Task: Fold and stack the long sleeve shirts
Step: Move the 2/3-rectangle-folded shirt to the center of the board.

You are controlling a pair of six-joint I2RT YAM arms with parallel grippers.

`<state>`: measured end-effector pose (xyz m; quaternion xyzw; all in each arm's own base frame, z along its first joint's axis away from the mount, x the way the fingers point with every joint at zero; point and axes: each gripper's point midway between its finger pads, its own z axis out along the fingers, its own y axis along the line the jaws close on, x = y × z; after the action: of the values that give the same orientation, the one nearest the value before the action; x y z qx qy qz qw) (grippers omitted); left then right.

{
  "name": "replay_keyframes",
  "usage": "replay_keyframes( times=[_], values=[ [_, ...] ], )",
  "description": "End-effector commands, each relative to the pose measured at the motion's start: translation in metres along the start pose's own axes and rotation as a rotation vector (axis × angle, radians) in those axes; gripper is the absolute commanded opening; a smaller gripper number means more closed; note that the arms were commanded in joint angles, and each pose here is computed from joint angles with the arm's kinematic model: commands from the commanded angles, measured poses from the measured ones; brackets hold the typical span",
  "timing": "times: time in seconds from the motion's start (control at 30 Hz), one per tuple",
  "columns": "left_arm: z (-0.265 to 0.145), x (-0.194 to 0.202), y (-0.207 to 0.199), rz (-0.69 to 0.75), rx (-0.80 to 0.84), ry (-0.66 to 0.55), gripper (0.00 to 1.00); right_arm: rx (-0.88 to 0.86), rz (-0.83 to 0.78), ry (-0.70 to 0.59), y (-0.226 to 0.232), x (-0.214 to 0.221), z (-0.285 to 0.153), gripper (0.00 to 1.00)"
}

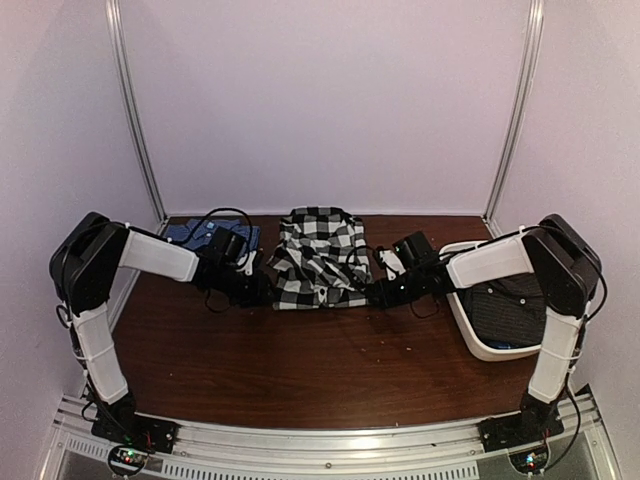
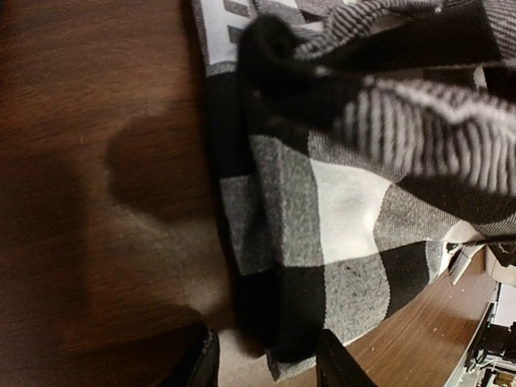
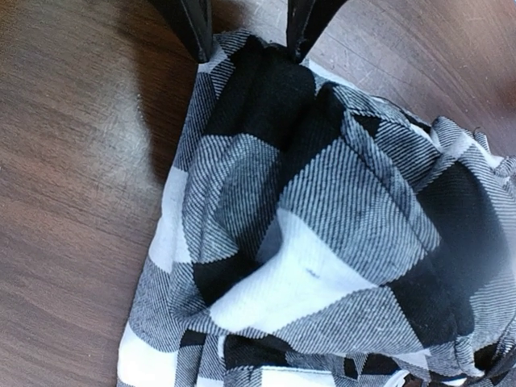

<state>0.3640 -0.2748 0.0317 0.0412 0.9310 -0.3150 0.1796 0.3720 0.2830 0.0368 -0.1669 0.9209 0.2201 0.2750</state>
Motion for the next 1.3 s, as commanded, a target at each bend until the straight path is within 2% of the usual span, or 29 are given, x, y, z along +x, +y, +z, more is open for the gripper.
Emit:
replay_keyframes(
  times=[0.0, 0.17, 0.23, 0.37, 0.43, 0.9, 0.97, 1.03, 1.13, 1.27],
  values=[
    [0.011, -0.010, -0.013, 0.038, 0.039, -0.019, 0.41, 0.006, 0.018, -0.012, -0.003, -0.002, 0.005, 0.32],
    [0.014, 0.003, -0.015, 0.035, 0.040, 0.021, 0.35, 0.010, 0.031, -0.003, -0.005, 0.004, 0.005, 0.24],
    [0.014, 0.008, -0.015, 0.033, 0.038, 0.033, 0.30, -0.007, 0.033, -0.023, -0.002, 0.000, 0.003, 0.18],
    [0.013, 0.017, -0.016, 0.020, 0.048, 0.064, 0.11, -0.028, 0.035, -0.022, 0.006, 0.003, -0.001, 0.01],
    [0.011, 0.023, -0.017, 0.014, 0.045, 0.084, 0.01, -0.042, 0.039, -0.013, 0.011, 0.008, -0.003, 0.00],
    [-0.025, 0.125, -0.017, -0.039, -0.006, 0.234, 0.00, -0.093, 0.105, 0.085, 0.049, 0.092, -0.045, 0.00],
    [-0.030, 0.131, -0.014, -0.052, -0.024, 0.231, 0.03, -0.099, 0.110, 0.096, 0.055, 0.103, -0.051, 0.07],
    [-0.037, 0.130, -0.010, -0.057, -0.050, 0.208, 0.16, -0.082, 0.112, 0.082, 0.054, 0.103, -0.058, 0.17],
    [-0.051, 0.113, -0.018, -0.030, -0.067, 0.142, 0.26, -0.037, 0.086, 0.056, 0.051, 0.091, -0.073, 0.31],
    [-0.069, 0.086, -0.029, 0.015, -0.097, 0.057, 0.32, 0.010, 0.031, -0.007, 0.053, 0.057, -0.094, 0.48]
  ],
)
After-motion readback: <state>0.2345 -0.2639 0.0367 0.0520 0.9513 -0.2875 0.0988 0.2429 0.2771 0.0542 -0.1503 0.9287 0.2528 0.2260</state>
